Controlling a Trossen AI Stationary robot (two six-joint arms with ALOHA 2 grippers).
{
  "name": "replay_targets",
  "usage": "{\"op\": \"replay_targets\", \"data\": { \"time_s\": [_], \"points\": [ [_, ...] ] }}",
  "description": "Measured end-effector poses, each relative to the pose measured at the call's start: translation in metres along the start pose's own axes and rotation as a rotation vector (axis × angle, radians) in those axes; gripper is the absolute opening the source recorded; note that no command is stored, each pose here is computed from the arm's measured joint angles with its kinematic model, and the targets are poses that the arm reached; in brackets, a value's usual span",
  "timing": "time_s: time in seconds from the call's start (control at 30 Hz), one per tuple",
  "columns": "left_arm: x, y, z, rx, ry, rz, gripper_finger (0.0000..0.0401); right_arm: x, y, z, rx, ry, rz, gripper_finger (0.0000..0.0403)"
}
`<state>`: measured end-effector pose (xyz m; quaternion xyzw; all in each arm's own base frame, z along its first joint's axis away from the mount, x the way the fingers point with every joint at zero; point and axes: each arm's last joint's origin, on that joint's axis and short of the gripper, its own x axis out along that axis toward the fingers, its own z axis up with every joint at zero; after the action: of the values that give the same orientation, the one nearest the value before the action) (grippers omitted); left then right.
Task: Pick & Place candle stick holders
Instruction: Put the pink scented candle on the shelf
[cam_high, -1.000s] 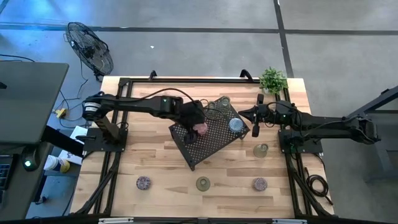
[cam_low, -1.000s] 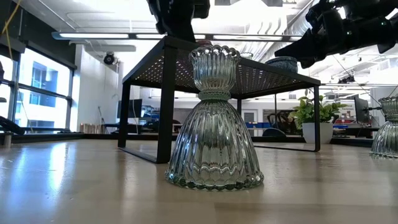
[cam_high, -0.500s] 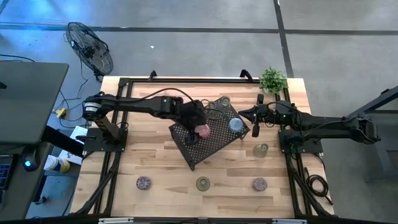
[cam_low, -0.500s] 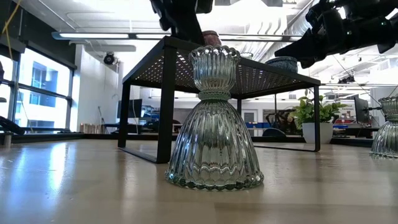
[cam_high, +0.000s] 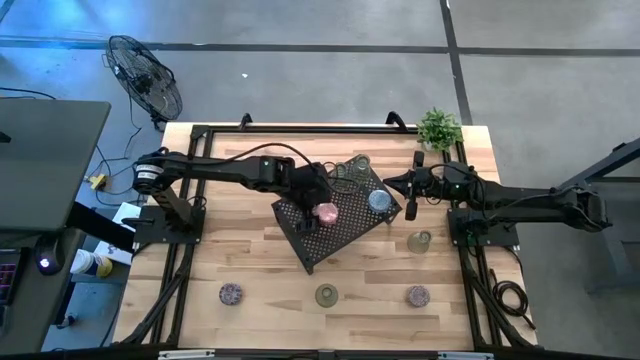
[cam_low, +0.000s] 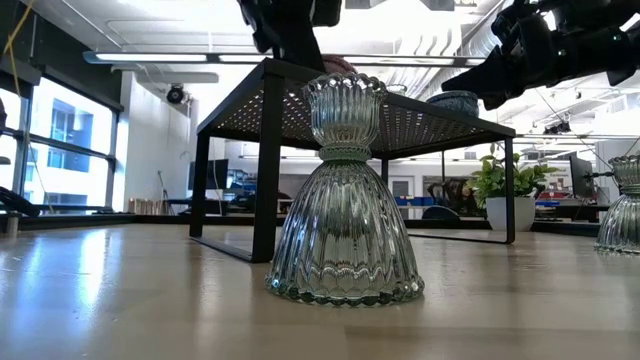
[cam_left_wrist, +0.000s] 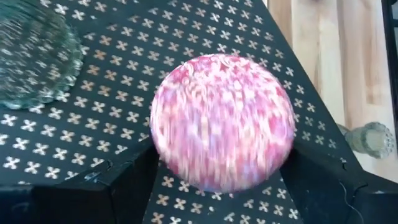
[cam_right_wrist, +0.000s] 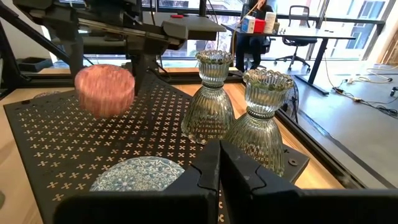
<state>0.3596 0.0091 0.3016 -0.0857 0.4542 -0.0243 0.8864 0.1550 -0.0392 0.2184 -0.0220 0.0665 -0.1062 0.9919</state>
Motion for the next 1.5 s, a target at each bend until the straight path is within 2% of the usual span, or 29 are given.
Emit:
{"op": "replay_targets", "data": {
  "time_s": [0.4, 0.67, 1.0, 1.1, 1.2, 1.33, 1.43, 1.5],
  "points": [
    [0.0, 0.0, -0.001, 0.021, 0.006, 0.003, 0.0308, 0.0, 0.0, 0.0, 0.0, 0.0, 0.0, 0.0002],
    [0.0, 0.002, -0.008, 0.009, 0.082, 0.038, 0.031, 0.0, 0.0, 0.0, 0.0, 0.0, 0.0, 0.0002],
    [-0.001, 0.002, -0.009, 0.005, 0.088, 0.037, 0.0368, 0.0, 0.0, 0.0, 0.0, 0.0, 0.0, 0.0001],
    [-0.012, 0.001, -0.009, 0.009, 0.1, 0.031, 0.0373, 0.0, 0.0, 0.0, 0.002, 0.0, 0.0, 0.0001],
    [-0.033, -0.004, -0.007, 0.073, 0.061, 0.014, 0.0374, 0.0, 0.0, 0.0, 0.003, 0.0, 0.0, 0.0001],
    [-0.049, -0.016, -0.014, 0.193, 0.036, 0.001, 0.0345, 0.0, 0.0, 0.0, 0.003, 0.0, -0.007, 0.0001],
    [-0.055, -0.024, -0.024, 0.27, -0.007, -0.02, 0.029, 0.0, -0.001, 0.0, 0.017, 0.0, -0.032, 0.0001],
    [-0.057, -0.023, -0.036, 0.288, -0.054, -0.074, 0.0243, 0.0, 0.0, 0.003, 0.03, -0.003, -0.039, 0.0001]
  ]
}}
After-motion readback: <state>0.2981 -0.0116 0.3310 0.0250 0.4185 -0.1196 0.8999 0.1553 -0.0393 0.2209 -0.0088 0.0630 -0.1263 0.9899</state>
